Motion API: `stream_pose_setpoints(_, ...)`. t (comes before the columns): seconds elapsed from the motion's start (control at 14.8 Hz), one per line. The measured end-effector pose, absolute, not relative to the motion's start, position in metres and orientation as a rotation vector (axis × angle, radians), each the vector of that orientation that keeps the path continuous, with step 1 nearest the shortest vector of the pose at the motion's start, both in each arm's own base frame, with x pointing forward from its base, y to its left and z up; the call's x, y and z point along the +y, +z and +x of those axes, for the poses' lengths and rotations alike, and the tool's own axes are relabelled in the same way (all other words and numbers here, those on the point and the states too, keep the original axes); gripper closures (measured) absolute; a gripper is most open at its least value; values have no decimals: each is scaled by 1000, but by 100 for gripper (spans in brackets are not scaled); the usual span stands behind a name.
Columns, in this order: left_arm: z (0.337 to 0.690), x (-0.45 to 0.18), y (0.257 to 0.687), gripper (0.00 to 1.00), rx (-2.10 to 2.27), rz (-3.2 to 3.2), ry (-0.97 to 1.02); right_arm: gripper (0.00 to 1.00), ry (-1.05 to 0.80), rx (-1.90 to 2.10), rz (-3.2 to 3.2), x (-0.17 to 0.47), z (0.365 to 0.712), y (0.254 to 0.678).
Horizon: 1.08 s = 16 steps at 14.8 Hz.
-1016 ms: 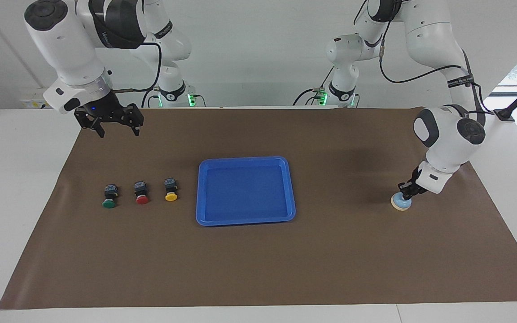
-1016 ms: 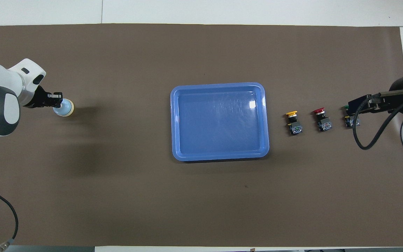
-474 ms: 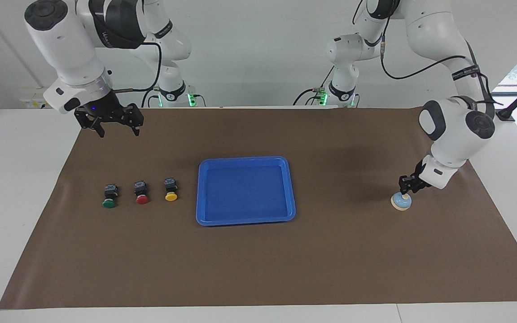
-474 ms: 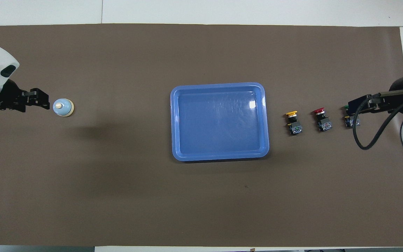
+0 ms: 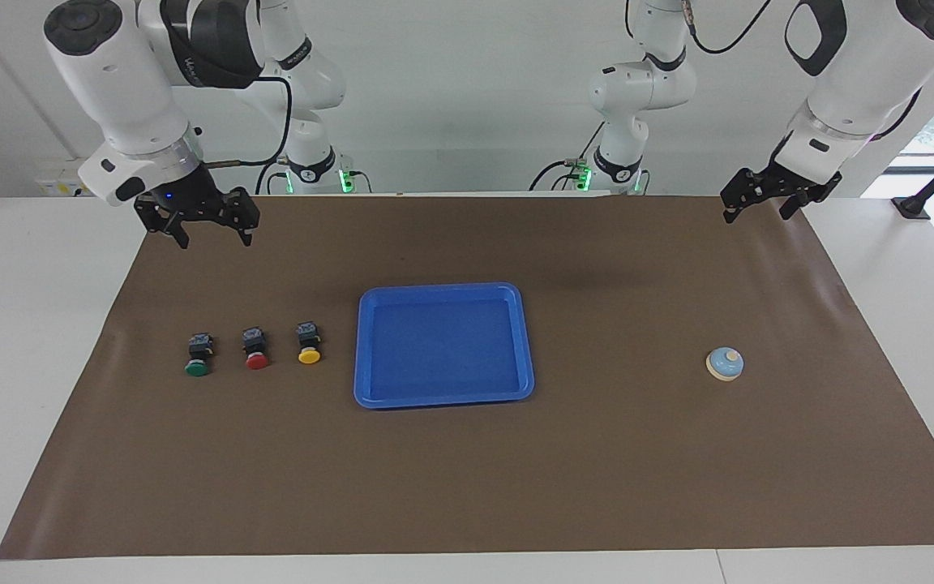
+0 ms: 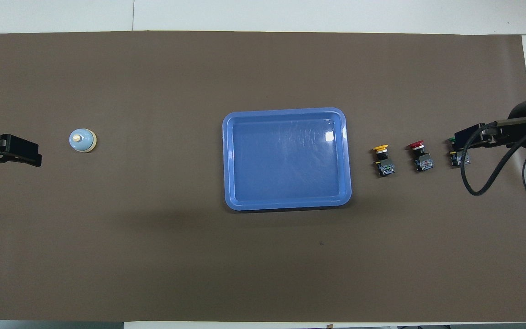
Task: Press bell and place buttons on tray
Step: 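Lift the left gripper off the bell and hold still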
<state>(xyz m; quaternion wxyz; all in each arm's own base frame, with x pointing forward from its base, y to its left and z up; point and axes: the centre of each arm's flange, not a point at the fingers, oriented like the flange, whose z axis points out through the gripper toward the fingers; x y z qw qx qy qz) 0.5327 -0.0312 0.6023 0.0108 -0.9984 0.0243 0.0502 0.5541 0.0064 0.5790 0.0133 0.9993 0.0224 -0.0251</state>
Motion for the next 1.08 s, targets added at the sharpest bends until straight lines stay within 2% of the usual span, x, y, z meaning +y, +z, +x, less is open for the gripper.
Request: stream_pose_setpoints(1.08, 536, -34, 595, 0, 86, -3114, 178, 0, -78, 70, 3113, 6, 554, 579)
